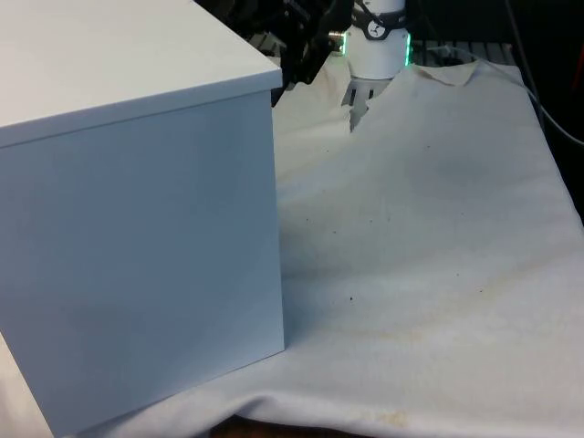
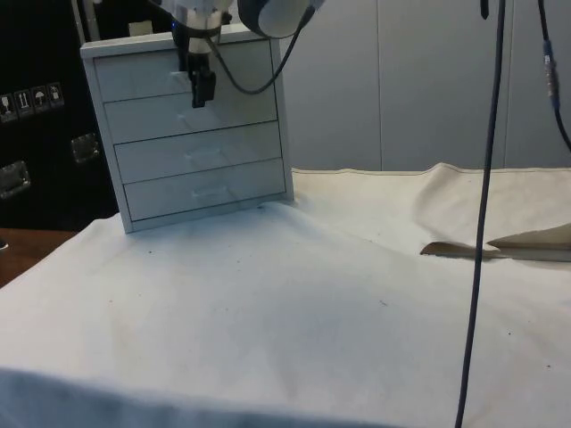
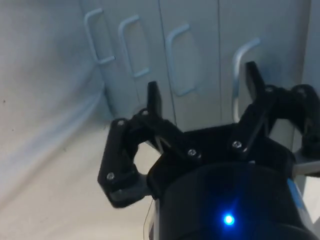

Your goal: Open the drawer, then close it.

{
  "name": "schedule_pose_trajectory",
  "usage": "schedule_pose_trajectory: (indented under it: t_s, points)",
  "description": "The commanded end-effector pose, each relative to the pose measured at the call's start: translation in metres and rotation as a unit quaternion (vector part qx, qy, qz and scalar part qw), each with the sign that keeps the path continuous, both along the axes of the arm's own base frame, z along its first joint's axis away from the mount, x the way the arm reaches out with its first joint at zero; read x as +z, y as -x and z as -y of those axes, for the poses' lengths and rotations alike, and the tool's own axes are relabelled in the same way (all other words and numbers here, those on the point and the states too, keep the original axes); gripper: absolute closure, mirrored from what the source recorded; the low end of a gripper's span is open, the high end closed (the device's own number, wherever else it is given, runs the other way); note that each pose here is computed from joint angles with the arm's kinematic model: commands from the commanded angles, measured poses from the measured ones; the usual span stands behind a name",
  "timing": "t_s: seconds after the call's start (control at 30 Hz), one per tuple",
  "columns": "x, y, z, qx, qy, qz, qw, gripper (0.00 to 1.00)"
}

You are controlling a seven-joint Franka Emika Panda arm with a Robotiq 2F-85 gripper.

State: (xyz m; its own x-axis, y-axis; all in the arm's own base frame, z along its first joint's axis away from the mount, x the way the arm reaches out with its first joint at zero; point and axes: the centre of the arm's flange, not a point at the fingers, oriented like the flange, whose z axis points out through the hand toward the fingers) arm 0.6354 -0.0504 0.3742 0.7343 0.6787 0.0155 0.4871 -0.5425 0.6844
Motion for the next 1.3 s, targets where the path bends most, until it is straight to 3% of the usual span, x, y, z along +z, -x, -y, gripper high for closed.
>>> schedule_pose_trajectory:
  t_s: [0.0, 0.03, 0.2, 0.53, 0.83, 0.9, 1.27]
  points:
    - [0.000, 0.000, 0.000, 0.000, 0.000, 0.000, 1.00000, 0.23]
    - [0.002, 0.001, 0.001, 0.002, 0.005, 0.006, 0.99996, 0.28]
    - [0.003, 0.001, 0.001, 0.002, 0.007, 0.008, 0.99994, 0.56]
    - [0.003, 0.001, 0.001, 0.002, 0.011, 0.012, 0.99987, 1.00]
    - [0.011, 0.002, -0.003, -0.003, 0.011, 0.013, 0.99986, 1.00]
    - [0.011, -0.001, 0.006, -0.004, 0.011, 0.015, 0.99982, 1.00]
    - [0.025, 0.009, -0.016, -0.008, 0.005, 0.009, 0.99992, 1.00]
